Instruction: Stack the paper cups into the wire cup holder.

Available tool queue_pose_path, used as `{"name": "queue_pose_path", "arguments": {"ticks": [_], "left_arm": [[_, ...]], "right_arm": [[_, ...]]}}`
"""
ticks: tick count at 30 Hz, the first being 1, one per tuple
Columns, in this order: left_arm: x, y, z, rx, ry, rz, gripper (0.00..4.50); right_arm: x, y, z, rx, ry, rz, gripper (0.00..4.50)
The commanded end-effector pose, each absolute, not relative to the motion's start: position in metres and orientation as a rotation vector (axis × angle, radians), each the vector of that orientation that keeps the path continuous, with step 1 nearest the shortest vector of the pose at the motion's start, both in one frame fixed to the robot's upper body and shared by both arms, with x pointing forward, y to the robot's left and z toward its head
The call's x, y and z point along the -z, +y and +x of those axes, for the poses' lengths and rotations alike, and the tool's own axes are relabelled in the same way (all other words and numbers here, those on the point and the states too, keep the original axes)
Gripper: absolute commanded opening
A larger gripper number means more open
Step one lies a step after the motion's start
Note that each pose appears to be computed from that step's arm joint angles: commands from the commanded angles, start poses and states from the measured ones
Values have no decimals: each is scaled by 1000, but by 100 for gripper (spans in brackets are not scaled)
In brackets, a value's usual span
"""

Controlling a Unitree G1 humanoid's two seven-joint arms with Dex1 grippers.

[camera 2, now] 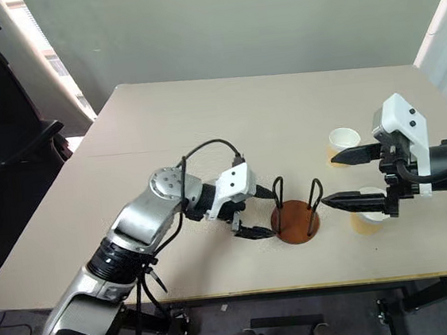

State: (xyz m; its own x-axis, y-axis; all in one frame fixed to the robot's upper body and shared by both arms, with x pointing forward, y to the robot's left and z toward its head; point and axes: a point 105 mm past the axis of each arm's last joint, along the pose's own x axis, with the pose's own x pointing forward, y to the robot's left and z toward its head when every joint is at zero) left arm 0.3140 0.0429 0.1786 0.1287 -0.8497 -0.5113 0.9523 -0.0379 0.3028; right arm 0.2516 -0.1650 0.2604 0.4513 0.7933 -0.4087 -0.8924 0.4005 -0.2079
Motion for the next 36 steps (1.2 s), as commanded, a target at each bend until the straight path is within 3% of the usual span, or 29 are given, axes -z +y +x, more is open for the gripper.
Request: {"name": "queue_pose_path", "arguments": {"ticks": [1,6,16,22,29,36], "left_arm": [[-199,51,316,1409,130,738,448],[-210,77,325,1302,152,753,448],[-278,126,346,1041,13,647,448],[-285,147,348,974,16,666,448],[-279,141,343,1001,19,668,448],[-277,137,332,1063,6,654,448]], "right_arm": [[-269,-163,260,-1066,219,-490,450],[-271,-154,282,-1057,196,-522,450],[-272,-173,334,-934,240,-647,450],[-259,-189,365,-876,332,-817,450],[-241,-204,399,-814,416,-958,450],[-227,-209,416,-812,481,-983,450]]}}
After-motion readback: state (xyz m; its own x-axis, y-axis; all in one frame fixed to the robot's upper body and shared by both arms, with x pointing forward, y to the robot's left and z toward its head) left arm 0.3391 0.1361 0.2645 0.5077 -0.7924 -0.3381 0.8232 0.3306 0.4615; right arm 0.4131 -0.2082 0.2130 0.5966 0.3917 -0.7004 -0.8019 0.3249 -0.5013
